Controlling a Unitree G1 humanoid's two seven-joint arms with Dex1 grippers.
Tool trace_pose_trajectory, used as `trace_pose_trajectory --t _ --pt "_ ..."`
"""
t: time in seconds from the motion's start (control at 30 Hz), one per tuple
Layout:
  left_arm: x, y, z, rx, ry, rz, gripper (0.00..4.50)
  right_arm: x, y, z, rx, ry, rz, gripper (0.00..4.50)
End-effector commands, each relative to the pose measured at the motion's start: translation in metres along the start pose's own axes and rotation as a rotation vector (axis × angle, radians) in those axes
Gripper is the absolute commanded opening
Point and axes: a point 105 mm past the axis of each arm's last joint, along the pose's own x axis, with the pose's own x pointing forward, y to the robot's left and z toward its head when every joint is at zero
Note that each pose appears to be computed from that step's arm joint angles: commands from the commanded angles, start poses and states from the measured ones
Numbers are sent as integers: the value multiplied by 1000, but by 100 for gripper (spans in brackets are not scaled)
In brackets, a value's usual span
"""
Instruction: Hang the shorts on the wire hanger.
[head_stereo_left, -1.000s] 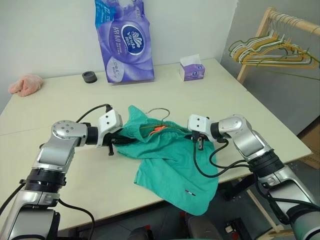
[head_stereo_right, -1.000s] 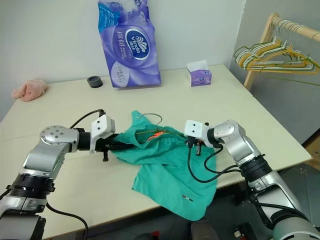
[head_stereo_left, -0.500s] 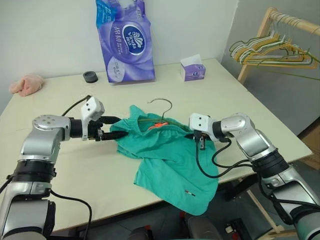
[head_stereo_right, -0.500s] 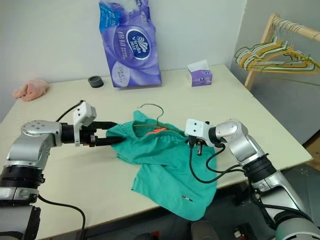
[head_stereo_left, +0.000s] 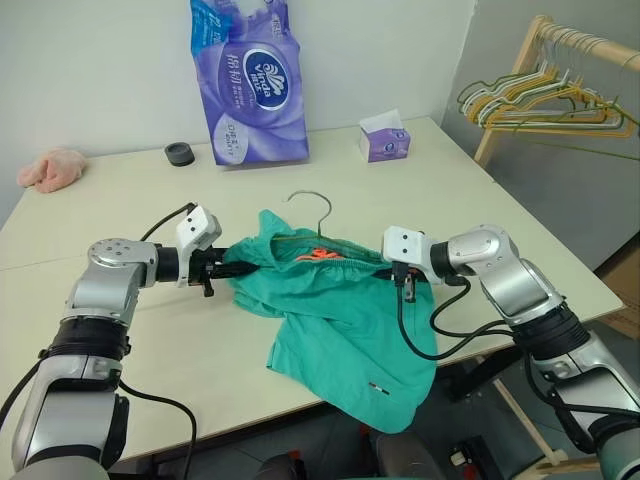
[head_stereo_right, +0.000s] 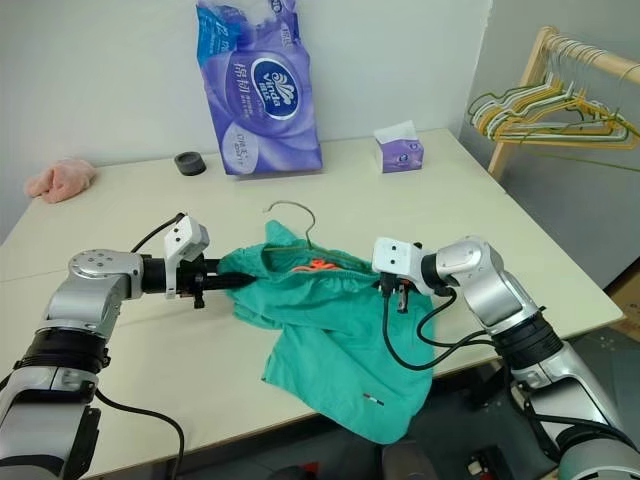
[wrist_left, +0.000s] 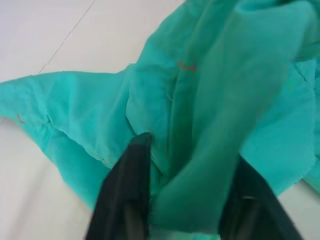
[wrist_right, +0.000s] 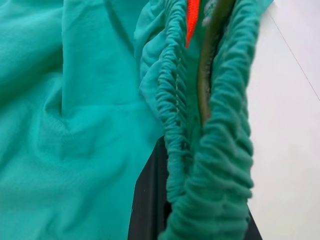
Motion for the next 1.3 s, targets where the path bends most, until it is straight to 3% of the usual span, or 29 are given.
trace_pose_trajectory --t 0.03,0.3,0.5,0.6,0.77,0.97,1.2,1.3 --pt "-3 21 18 49 -61 132 20 -11 -4 12 -32 -43 -26 0" --pt "1 39 15 23 -79 268 9 -21 -1 9 -28 -37 -39 0" --pt "-4 61 25 -165 -193 407 9 -28 1 6 1 -40 -56 0" --pt "2 44 31 -257 -248 265 9 -27 2 8 7 -51 -63 0" --pt "2 17 30 -243 -211 115 9 -25 1 11 16 -66 -68 0" --pt "-6 4 39 -230 -228 37 202 -25 0 11 23 -67 -65 0" --pt "-25 15 24 -86 -108 99 418 -27 1 11 34 -66 -42 0" --pt "-22 17 23 -32 -75 98 418 -27 3 11 32 -66 -30 0"
